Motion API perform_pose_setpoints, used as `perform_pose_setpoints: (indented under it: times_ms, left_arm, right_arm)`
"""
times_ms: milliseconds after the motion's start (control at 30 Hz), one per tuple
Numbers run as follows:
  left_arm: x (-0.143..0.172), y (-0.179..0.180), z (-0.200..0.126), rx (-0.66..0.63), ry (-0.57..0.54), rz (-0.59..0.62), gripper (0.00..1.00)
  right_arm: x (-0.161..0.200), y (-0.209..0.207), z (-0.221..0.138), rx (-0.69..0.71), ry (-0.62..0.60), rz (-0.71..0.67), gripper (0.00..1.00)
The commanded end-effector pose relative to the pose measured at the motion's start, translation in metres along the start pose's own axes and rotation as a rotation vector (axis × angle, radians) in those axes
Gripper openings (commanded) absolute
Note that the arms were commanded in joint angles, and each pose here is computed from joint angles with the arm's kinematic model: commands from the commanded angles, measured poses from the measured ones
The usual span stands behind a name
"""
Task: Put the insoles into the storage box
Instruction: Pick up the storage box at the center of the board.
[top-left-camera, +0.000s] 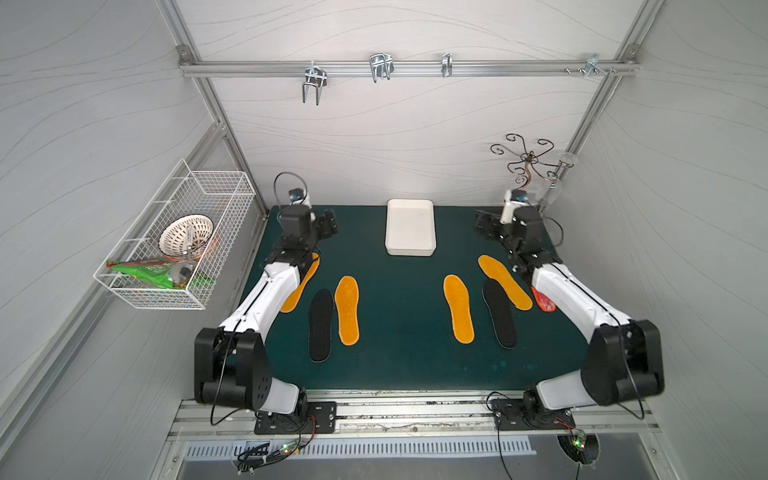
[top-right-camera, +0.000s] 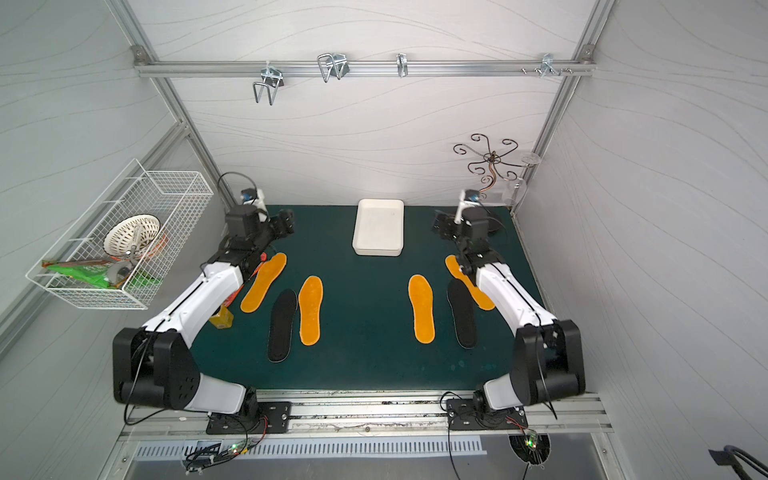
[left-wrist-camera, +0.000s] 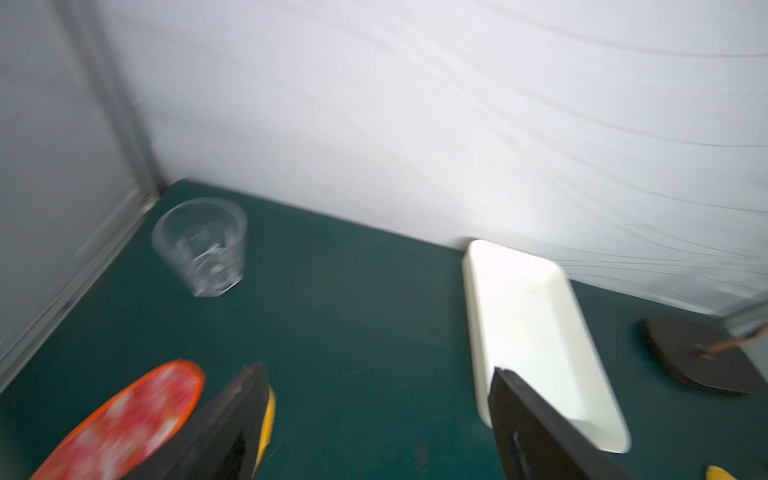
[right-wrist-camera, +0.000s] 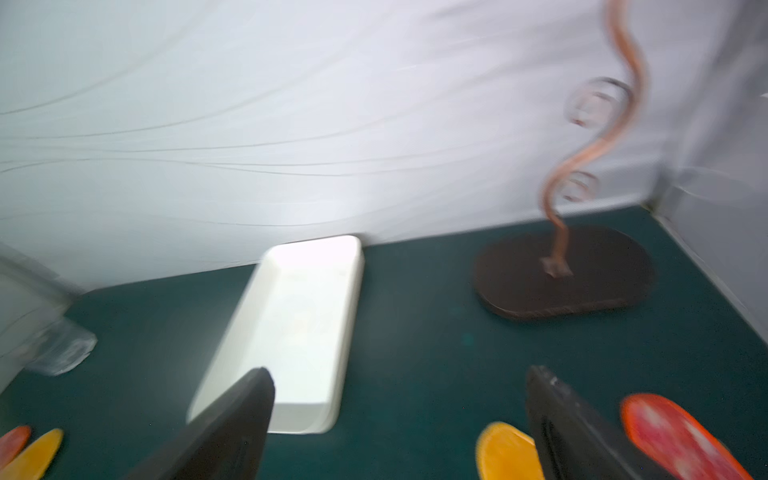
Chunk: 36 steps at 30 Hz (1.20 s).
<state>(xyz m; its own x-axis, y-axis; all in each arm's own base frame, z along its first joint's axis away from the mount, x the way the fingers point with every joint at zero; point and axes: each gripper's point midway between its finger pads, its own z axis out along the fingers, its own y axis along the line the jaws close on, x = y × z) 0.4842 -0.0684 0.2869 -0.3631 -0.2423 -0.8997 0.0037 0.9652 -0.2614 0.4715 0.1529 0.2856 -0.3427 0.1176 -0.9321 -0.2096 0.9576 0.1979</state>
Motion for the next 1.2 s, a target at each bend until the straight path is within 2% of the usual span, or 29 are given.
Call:
perform_pose_setpoints:
  times_ms: [0,200,267,500,800,1167]
  left_arm:
    - [0.049,-0.031,0.028,0.033,0.244,0.023,0.91]
    - [0.074,-0.04,0.099,0.023,0.434,0.042,0.95]
    - [0.077,-0.041,0.117,0.019,0.447,0.042,0.95]
    - [0.109,-0.043,0.16,0.038,0.503,0.026,0.95]
    - [0.151,-0.036,0.18,0.023,0.589,0.043,0.92]
    - [0.164,-0.043,0.19,0.061,0.585,0.059,0.87]
  right_arm:
    - [0.07,0.031,0.027,-0.023,0.326,-0.082,0.99]
    - [0.081,0.026,0.081,-0.067,0.49,0.058,0.97]
    - [0.089,0.021,0.096,-0.06,0.554,0.078,0.95]
    - [0.116,0.013,0.131,-0.048,0.642,0.123,0.92]
    - [0.153,0.007,0.145,-0.013,0.715,0.126,0.88]
    - [0.172,0.02,0.143,0.022,0.763,0.076,0.86]
